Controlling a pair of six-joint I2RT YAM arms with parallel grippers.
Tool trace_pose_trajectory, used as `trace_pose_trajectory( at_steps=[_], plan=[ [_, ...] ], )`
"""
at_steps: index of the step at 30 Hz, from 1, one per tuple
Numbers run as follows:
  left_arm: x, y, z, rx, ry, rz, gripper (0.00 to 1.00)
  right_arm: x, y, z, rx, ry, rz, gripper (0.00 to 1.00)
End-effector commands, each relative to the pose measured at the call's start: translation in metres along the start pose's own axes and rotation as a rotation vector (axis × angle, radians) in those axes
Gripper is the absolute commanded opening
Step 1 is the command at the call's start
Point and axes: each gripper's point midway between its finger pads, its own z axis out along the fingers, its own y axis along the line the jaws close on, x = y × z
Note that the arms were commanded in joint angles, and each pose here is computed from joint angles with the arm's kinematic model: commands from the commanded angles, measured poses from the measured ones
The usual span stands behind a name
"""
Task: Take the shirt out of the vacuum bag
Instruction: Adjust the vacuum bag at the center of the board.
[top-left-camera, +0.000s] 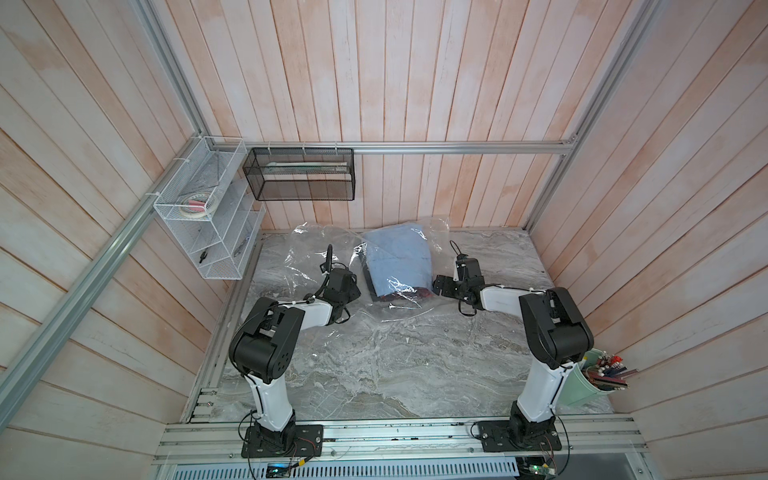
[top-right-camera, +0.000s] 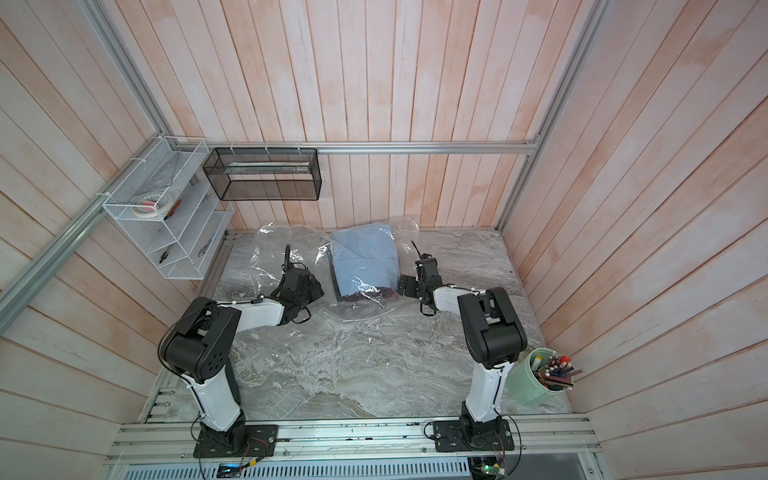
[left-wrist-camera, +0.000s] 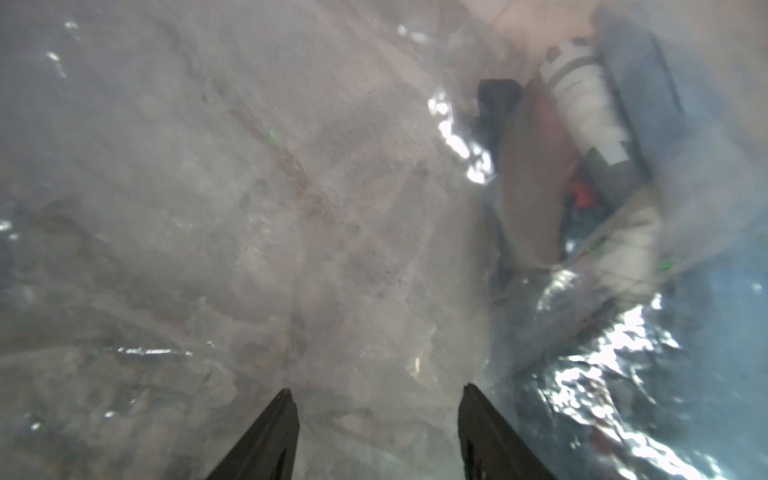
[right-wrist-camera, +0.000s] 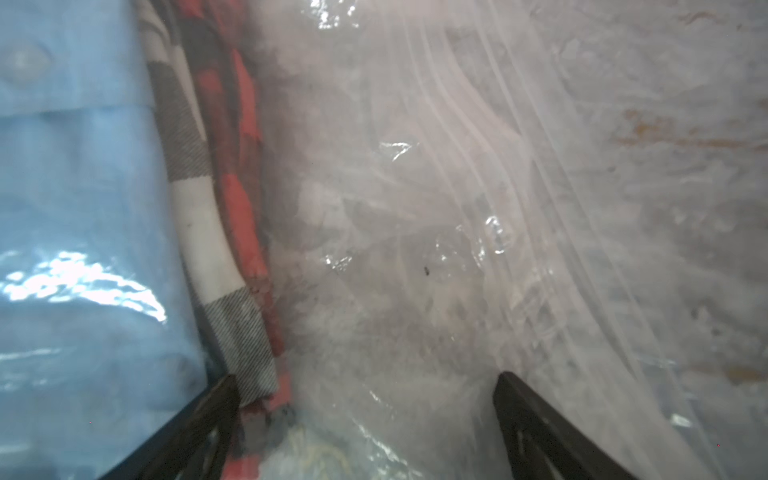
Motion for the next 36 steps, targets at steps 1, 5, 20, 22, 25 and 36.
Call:
trace_pose_trajectory(
  at_steps=[1,5,20,22,25,36],
  plan=[
    [-0.006,0.006,0.009,-0.041,0.019,0.035,0.65,0.070,0.008,-0.011,-0.009,0.176,-0.025,0.98],
    [-0.024,-0.001,0.015,-0.062,-0.003,0.097,0.65,0.091,0.030,-0.035,-0.074,0.177,-0.019,0.98],
    [-0.085,-0.028,0.002,-0.109,-0.052,0.193,0.67,0.022,0.086,-0.151,-0.208,-0.110,-0.027,0.98],
    [-0.092,-0.038,-0.017,-0.123,-0.113,0.227,0.70,-0.009,0.085,-0.181,-0.244,-0.222,-0.035,0.98],
    [-0.098,-0.064,-0.046,-0.119,-0.196,0.296,0.74,-0.048,0.071,-0.214,-0.238,-0.341,-0.006,0.98],
    [-0.052,-0.161,-0.102,0.050,-0.242,0.406,0.76,-0.110,-0.025,-0.259,-0.128,-0.477,0.269,0.98]
  ],
)
